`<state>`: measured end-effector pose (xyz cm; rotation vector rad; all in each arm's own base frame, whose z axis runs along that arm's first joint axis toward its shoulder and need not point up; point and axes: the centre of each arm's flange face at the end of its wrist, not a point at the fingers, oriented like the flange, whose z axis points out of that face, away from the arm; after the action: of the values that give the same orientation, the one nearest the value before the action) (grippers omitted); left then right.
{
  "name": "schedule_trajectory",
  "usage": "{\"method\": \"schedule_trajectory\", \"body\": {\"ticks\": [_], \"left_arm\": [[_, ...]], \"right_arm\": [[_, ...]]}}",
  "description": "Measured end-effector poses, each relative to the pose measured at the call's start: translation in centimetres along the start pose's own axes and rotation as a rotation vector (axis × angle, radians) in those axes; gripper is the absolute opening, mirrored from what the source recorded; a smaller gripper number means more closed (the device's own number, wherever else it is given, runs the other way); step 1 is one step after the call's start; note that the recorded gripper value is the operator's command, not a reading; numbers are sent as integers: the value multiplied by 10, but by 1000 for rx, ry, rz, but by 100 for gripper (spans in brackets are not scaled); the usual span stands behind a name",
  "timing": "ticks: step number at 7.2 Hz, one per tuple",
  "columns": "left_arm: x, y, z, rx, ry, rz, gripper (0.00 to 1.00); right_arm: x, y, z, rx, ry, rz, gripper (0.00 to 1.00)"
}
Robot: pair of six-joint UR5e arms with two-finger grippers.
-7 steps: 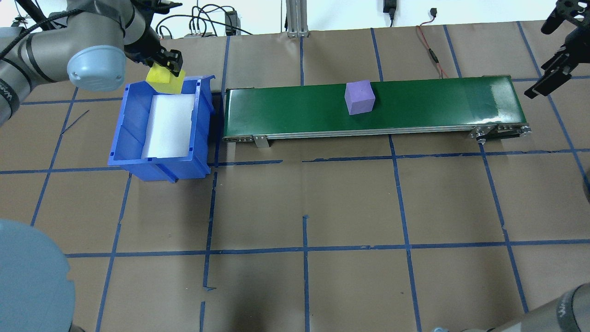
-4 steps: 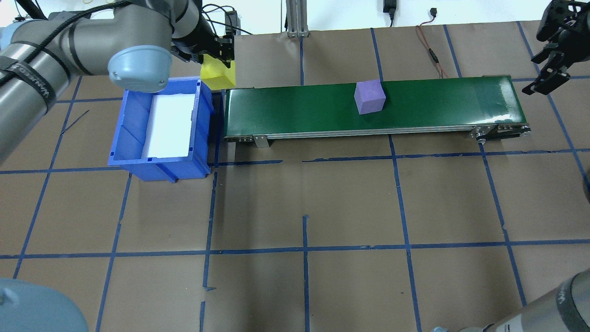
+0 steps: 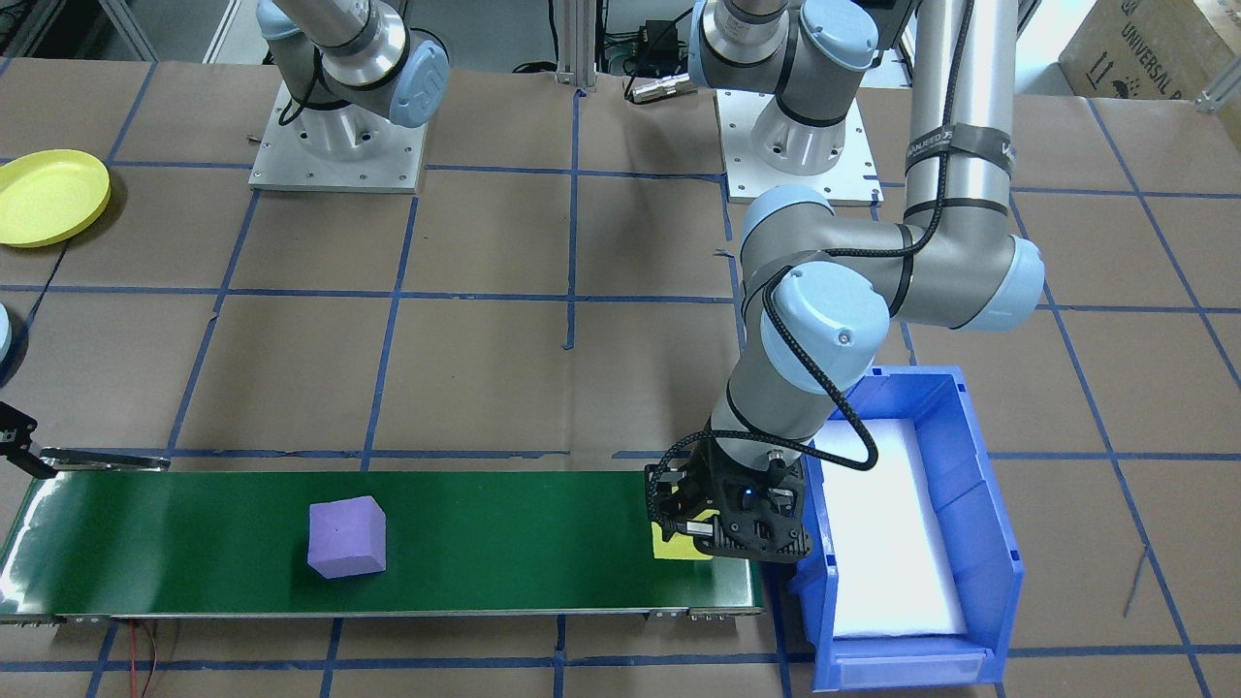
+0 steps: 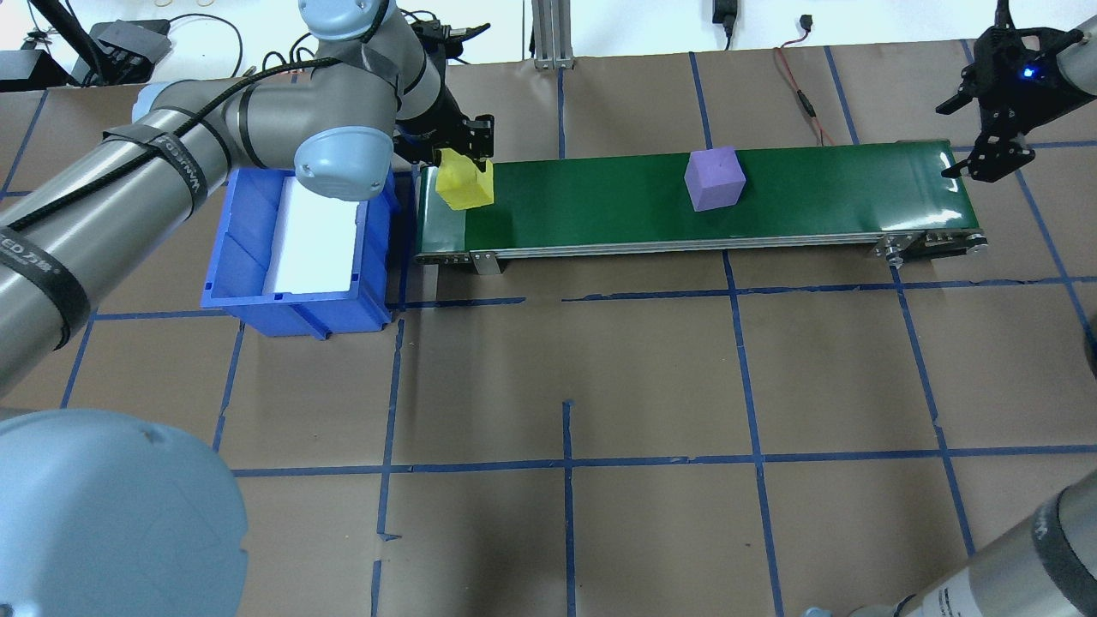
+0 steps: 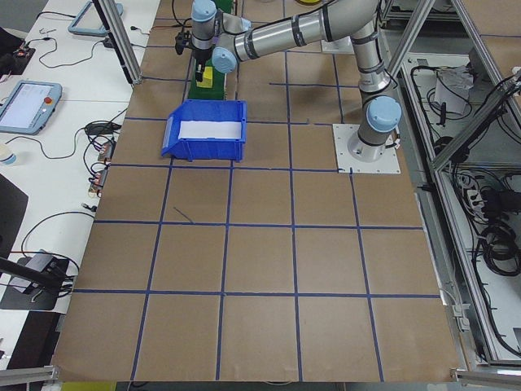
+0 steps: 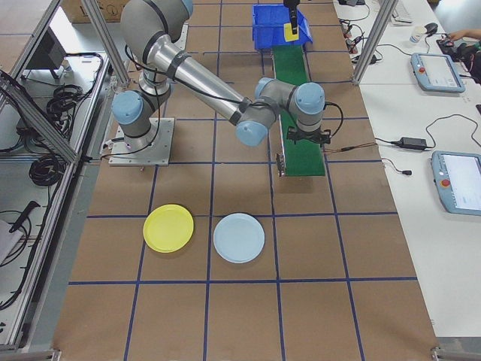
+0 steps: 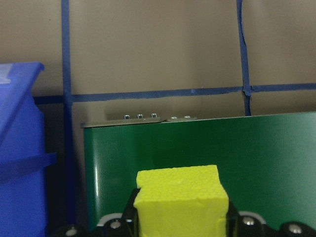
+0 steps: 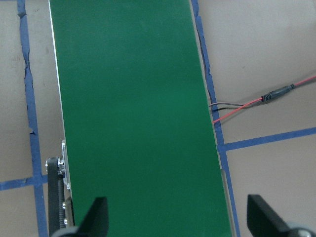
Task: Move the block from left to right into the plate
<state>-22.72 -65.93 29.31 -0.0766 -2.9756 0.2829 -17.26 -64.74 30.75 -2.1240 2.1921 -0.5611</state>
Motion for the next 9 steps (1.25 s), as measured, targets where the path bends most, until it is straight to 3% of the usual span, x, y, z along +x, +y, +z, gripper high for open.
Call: {"method": "schedule_trajectory", "body": {"ticks": [2, 3, 6, 9], "left_arm": [[2, -1, 6, -5, 8, -13, 100], [4, 0, -9, 11, 6, -33, 100], [-9, 16, -106, 29, -53, -73, 100], [-67, 58, -205, -40, -98, -182, 100]], "right_arm": [[2, 0, 10, 51, 11, -78, 100], [1, -2, 12, 68, 16, -94, 100], [-7, -9, 21, 95, 5, -107, 100], [-8, -13, 24, 102, -8, -108, 100]]}}
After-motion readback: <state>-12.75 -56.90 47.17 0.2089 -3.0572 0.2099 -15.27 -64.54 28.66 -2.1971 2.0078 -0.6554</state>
